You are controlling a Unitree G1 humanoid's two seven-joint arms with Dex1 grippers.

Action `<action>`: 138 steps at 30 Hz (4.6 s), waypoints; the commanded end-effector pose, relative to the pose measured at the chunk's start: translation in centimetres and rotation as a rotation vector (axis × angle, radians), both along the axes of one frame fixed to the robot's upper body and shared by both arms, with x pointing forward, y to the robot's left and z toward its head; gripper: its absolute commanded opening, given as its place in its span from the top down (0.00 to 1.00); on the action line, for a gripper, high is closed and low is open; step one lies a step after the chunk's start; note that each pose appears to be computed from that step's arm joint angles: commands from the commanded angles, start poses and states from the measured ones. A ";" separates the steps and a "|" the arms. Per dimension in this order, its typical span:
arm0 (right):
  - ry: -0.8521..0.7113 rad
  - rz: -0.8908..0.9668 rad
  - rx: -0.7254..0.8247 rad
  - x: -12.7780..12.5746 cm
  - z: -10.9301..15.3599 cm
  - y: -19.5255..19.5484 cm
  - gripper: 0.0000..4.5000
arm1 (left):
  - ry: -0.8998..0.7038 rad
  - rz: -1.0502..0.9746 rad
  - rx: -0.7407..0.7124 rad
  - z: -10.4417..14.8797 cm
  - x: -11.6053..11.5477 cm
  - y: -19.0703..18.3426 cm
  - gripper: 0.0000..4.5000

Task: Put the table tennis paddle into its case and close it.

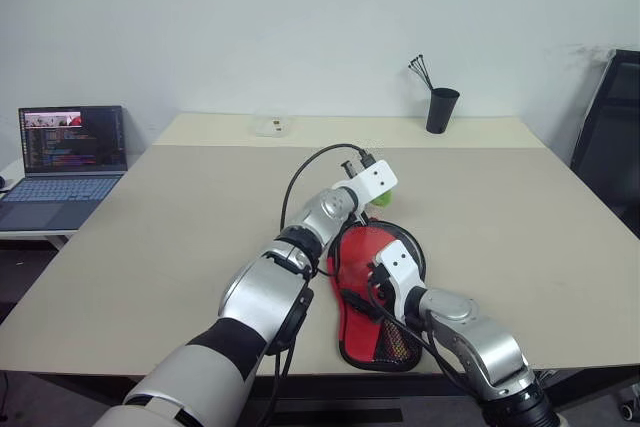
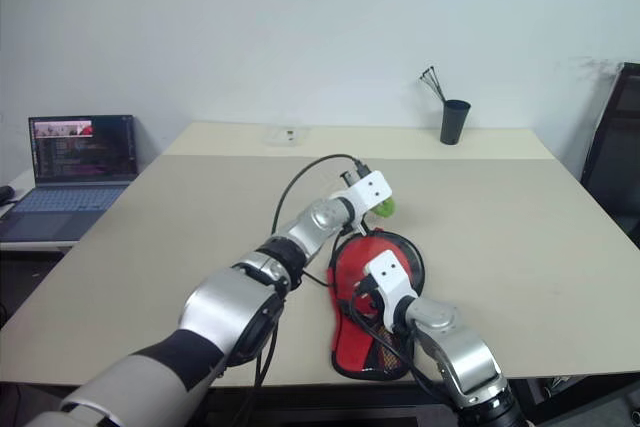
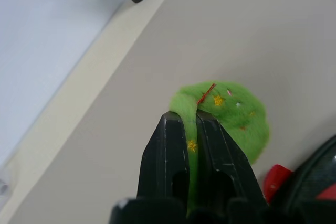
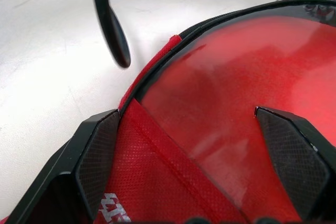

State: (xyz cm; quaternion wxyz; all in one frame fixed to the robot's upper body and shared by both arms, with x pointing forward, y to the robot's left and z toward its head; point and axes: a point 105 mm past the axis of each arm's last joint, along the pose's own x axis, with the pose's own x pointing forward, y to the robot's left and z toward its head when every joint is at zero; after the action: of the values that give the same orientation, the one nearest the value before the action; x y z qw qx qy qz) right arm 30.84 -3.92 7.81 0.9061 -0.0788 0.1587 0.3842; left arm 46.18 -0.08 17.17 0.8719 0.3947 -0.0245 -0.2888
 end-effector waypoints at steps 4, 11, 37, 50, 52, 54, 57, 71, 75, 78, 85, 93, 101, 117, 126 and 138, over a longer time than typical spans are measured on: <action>0.167 0.010 -0.050 -1.7 -3.8 0.2 0.00 | -0.197 -0.134 -0.010 5.0 -1.3 -4.8 0.99; 0.173 -0.005 -0.049 -2.1 -3.8 -0.1 0.00 | -0.248 -0.235 0.068 4.9 -2.9 -7.7 0.99; 0.142 -0.010 -0.010 -1.1 -2.5 0.5 0.00 | 0.010 -0.290 -0.134 2.7 -3.1 -6.6 0.23; -0.001 0.085 0.148 -0.7 5.5 -3.7 0.00 | 0.152 -0.491 -0.546 4.4 -3.7 4.2 0.23; -0.017 0.061 0.183 0.4 6.9 -5.1 0.00 | 0.163 -0.474 -0.571 4.0 -4.0 6.7 0.23; -0.021 0.045 0.192 1.3 7.6 -6.2 0.00 | 0.178 -0.465 -0.582 3.7 -4.6 8.4 0.23; -0.054 -0.037 0.188 3.4 8.3 -8.1 0.00 | 0.204 -0.440 -0.605 3.3 -5.7 10.8 0.23; 0.022 -0.230 0.228 11.3 3.6 -9.7 0.00 | 0.280 -0.272 -0.675 1.3 -11.3 16.3 0.23; 0.065 -0.191 0.219 11.4 2.1 -9.0 0.00 | 0.281 -0.259 -0.672 1.3 -11.7 16.4 0.23; 0.080 -0.152 0.209 11.3 1.5 -8.6 0.09 | 0.277 -0.248 -0.668 1.5 -11.7 16.7 0.22; 0.082 -0.028 0.237 10.6 1.7 -6.5 0.59 | 0.279 -0.245 -0.654 1.6 -11.9 16.9 0.22; 0.052 0.083 0.237 9.7 2.1 -3.1 0.99 | 0.291 -0.249 -0.636 1.4 -12.1 16.8 0.22; 0.035 0.111 0.244 9.7 2.5 -1.6 0.99 | 0.296 -0.250 -0.626 1.3 -12.1 16.7 0.22; 0.015 0.053 0.193 8.1 4.1 -3.3 0.53 | 0.330 -0.282 -0.522 -1.1 -11.7 14.8 0.22; 0.023 0.102 0.275 5.2 8.3 -4.8 0.00 | 0.362 -0.311 -0.532 -2.9 -10.8 13.1 0.22; -0.099 -0.073 0.251 9.6 10.5 -7.5 0.00 | 0.359 -0.372 -0.545 -2.8 -10.6 11.2 0.22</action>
State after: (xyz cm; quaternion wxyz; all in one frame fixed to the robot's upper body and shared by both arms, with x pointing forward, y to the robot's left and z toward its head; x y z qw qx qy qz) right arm 39.93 -10.89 15.67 0.9205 0.0301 0.1166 0.3716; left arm 35.68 11.69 13.09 0.8719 0.0734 0.0105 -0.4841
